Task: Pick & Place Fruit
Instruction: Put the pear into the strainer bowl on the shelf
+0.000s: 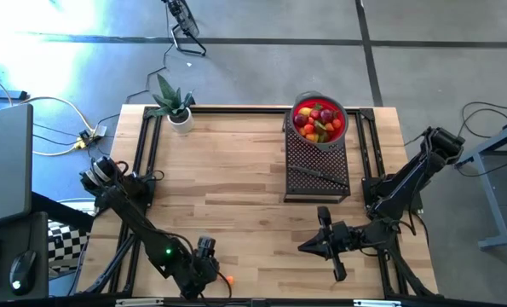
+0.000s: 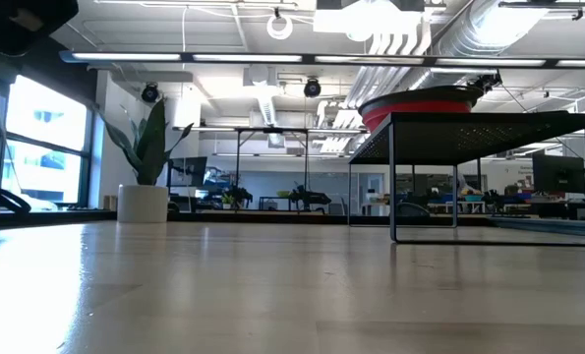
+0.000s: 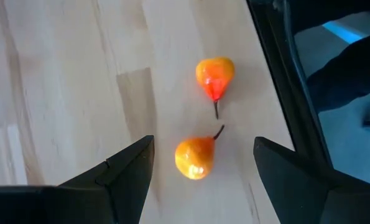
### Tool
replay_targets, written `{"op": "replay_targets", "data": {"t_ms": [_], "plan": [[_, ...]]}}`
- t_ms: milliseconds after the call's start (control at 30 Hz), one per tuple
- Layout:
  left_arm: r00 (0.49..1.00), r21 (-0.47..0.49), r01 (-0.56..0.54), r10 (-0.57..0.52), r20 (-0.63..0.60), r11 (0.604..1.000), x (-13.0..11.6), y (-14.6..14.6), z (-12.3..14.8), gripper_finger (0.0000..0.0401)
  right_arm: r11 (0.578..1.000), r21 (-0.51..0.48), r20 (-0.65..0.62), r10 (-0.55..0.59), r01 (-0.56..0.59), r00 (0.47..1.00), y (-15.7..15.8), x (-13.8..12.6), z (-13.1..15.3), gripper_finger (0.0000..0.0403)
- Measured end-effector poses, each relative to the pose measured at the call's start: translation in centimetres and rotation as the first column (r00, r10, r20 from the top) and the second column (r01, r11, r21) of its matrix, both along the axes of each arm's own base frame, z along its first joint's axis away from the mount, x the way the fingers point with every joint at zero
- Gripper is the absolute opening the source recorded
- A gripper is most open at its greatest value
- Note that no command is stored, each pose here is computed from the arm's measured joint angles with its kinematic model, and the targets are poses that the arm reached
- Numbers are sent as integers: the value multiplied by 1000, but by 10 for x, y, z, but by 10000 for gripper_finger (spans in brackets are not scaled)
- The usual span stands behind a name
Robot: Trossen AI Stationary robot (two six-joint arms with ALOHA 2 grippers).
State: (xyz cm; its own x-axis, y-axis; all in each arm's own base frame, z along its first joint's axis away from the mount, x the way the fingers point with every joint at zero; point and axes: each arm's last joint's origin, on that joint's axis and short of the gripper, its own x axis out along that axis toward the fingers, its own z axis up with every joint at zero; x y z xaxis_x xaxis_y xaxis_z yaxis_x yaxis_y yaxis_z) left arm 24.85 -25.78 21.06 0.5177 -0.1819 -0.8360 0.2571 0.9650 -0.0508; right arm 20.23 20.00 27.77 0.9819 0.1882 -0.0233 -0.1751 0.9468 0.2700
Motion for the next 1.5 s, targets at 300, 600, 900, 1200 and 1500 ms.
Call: {"op": "replay_targets", "data": {"t_ms": [300, 600, 900, 1200, 1500], "plan": [[1000, -18, -26, 26, -6, 999, 0, 0, -1, 269, 1000, -10, -1, 0, 0, 1000, 0, 0, 0, 3], [995, -27, -90, 89, -45, 996, -6, 6, -17, 269, 1000, -13, -4, 0, 0, 1000, 0, 0, -1, 3], [997, -67, -83, 82, -10, 994, -6, 6, -28, 269, 1000, -24, -13, 0, 0, 1000, 0, 0, -2, 3], [997, -98, -80, 82, 15, 992, -7, 8, -38, 269, 1000, -31, -20, 0, -1, 1000, 0, 0, -3, 3], [996, -107, -84, 86, 19, 991, -8, 9, -41, 269, 999, -32, -20, 0, 0, 1000, 0, 0, -3, 3]]}}
